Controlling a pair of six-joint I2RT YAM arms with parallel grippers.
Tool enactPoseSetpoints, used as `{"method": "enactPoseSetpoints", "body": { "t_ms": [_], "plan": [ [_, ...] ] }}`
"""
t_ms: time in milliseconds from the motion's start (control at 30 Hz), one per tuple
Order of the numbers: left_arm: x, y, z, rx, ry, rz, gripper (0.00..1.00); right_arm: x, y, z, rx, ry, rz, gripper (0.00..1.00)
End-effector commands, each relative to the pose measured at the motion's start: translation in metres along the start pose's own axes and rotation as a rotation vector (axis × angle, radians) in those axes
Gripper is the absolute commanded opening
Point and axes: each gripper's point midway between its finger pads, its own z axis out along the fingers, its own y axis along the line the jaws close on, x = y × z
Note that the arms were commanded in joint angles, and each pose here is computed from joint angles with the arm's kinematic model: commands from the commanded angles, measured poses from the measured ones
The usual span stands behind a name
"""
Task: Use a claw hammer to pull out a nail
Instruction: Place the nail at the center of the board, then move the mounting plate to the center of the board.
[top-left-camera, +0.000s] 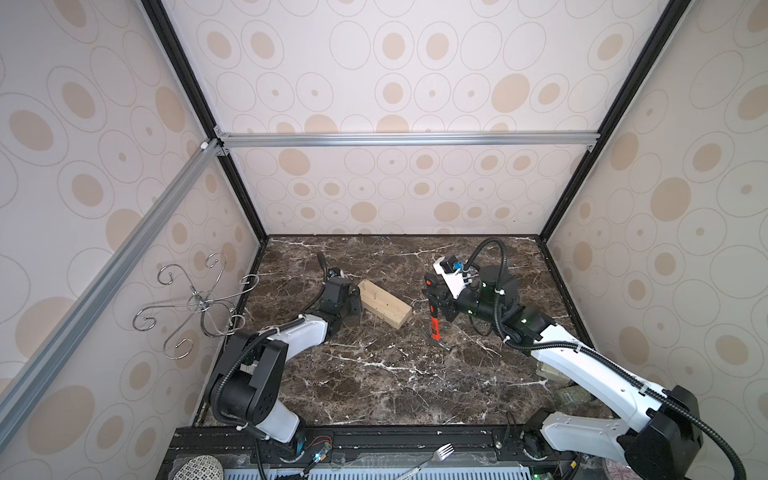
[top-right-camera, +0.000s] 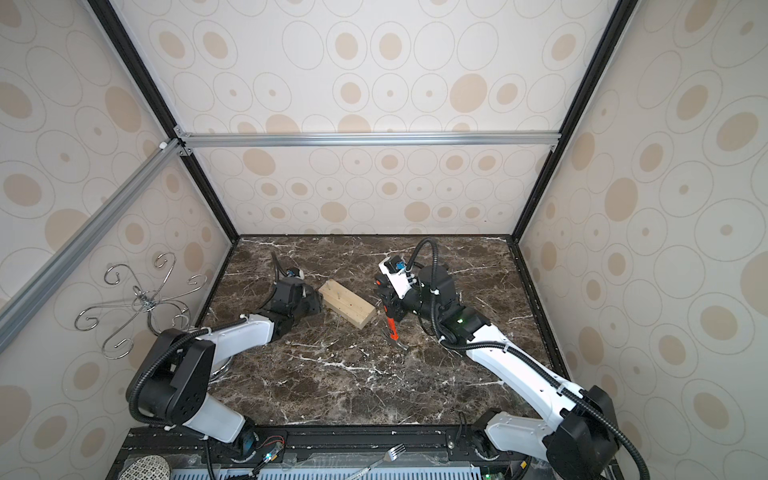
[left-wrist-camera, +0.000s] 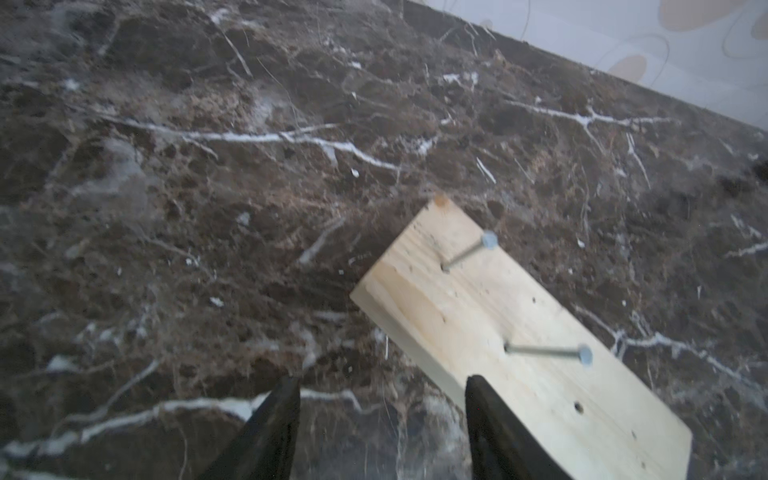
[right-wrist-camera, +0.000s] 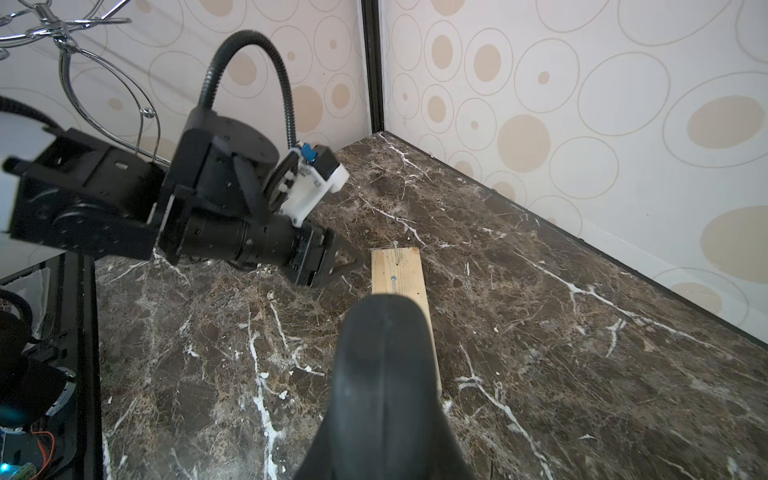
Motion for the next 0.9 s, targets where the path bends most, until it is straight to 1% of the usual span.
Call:
{"method": "enactPoseSetpoints", "body": {
  "t_ms": [0, 67, 133, 200, 333, 533, 667, 867],
  "plan": [
    [-0.005, 0.008, 0.016, -0.001, 0.066, 0.037, 0.64, -0.055, 0.004, -0.01, -0.019, -0.168, -0.078, 0.0],
    [-0.015, 0.006, 0.026, 0.05, 0.066, 0.039, 0.63, -0.055, 0.005, -0.008, -0.024, -0.175, -0.087, 0.0],
    [-0.024, 0.009, 0.037, 0.068, 0.07, 0.034, 0.62, -0.056, 0.006, -0.007, -0.034, -0.176, -0.099, 0.0],
    [-0.028, 0.012, 0.05, 0.091, 0.096, 0.031, 0.61, -0.054, 0.007, -0.003, -0.044, -0.164, -0.111, 0.0],
    [-0.031, 0.01, 0.073, 0.182, 0.137, 0.007, 0.6, -0.052, 0.005, 0.002, -0.037, -0.149, -0.134, 0.0],
    [-0.023, 0.018, 0.103, 0.16, 0.217, -0.029, 0.56, -0.055, -0.001, 0.009, -0.015, -0.136, -0.176, 0.0],
    [-0.012, 0.013, 0.103, 0.201, 0.25, -0.058, 0.52, -0.057, -0.002, 0.013, -0.015, -0.13, -0.2, 0.0],
    [0.018, 0.012, 0.086, 0.232, 0.295, -0.091, 0.48, -0.06, 0.001, 0.014, -0.034, -0.144, -0.25, 0.0]
  ]
}}
